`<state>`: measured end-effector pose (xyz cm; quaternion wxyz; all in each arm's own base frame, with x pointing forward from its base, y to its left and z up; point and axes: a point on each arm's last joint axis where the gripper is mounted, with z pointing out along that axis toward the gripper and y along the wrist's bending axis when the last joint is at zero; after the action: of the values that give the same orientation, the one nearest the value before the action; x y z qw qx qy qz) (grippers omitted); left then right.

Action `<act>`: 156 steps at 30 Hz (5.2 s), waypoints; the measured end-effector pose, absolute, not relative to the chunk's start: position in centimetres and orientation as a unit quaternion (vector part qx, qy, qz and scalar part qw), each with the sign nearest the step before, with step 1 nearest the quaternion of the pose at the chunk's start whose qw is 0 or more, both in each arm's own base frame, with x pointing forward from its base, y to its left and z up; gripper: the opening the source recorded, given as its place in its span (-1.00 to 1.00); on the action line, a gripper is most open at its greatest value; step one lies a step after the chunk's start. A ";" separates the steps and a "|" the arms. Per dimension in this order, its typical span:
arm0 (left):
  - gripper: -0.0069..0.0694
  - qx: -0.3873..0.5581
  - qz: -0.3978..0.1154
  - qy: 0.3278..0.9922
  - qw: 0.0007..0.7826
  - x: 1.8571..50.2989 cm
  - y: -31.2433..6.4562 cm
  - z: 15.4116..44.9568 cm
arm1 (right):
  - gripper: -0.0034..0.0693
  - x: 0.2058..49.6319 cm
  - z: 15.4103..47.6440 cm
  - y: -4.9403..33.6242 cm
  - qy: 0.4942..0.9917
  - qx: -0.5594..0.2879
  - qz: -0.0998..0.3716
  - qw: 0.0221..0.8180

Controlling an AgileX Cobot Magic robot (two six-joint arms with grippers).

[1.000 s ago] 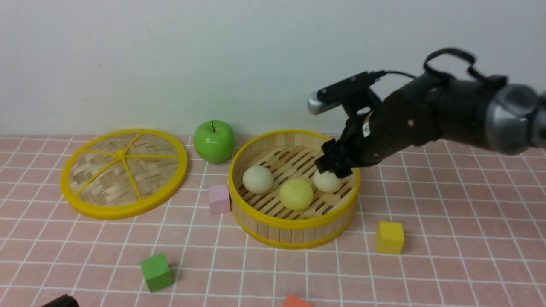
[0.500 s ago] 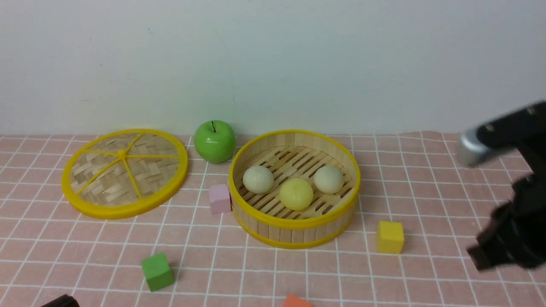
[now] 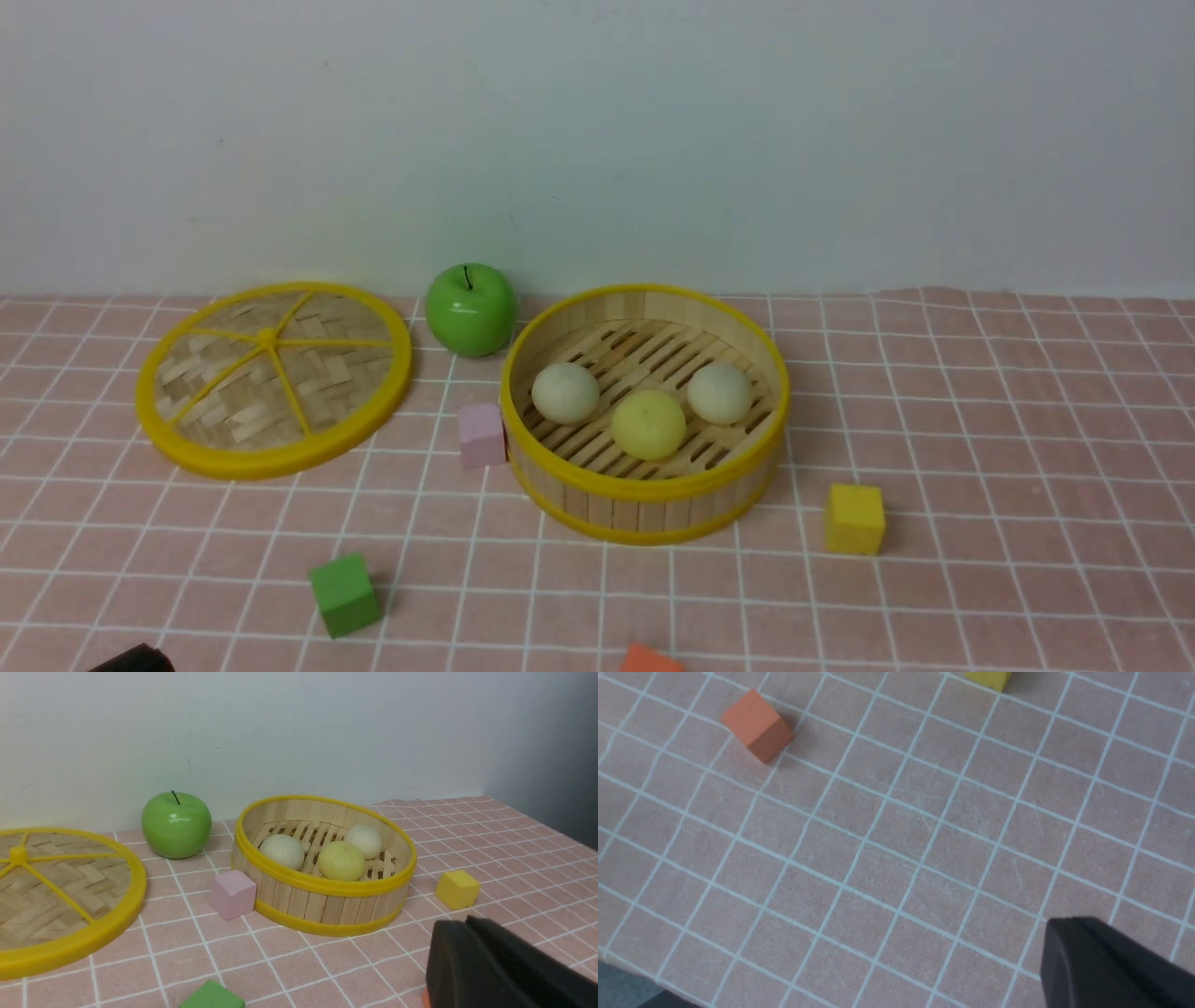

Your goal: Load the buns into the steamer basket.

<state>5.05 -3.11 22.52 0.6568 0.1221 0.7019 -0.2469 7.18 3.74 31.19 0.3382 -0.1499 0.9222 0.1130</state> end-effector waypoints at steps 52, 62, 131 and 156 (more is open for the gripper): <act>-0.63 0.122 -0.247 0.702 0.657 5.0 -3.1 22.5 | -0.90 5.3 17.4 0.2 0.803 0.017 0.035 0.595; -0.60 0.122 -0.247 0.702 0.657 5.0 -3.1 22.5 | -0.90 5.3 17.4 0.2 0.803 0.017 0.035 0.595; -0.86 -0.106 -0.125 0.804 0.572 5.2 -0.4 16.9 | -0.68 5.2 17.4 0.2 0.803 0.017 0.036 0.595; -0.85 -0.106 -0.125 0.804 0.572 5.2 -0.4 16.9 | -0.58 5.2 17.4 0.2 0.803 0.017 0.036 0.595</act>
<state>5.22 -0.36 16.88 0.5717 -0.1060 0.8040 -0.1246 5.25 0.16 17.40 0.5947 0.0172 0.8030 0.0358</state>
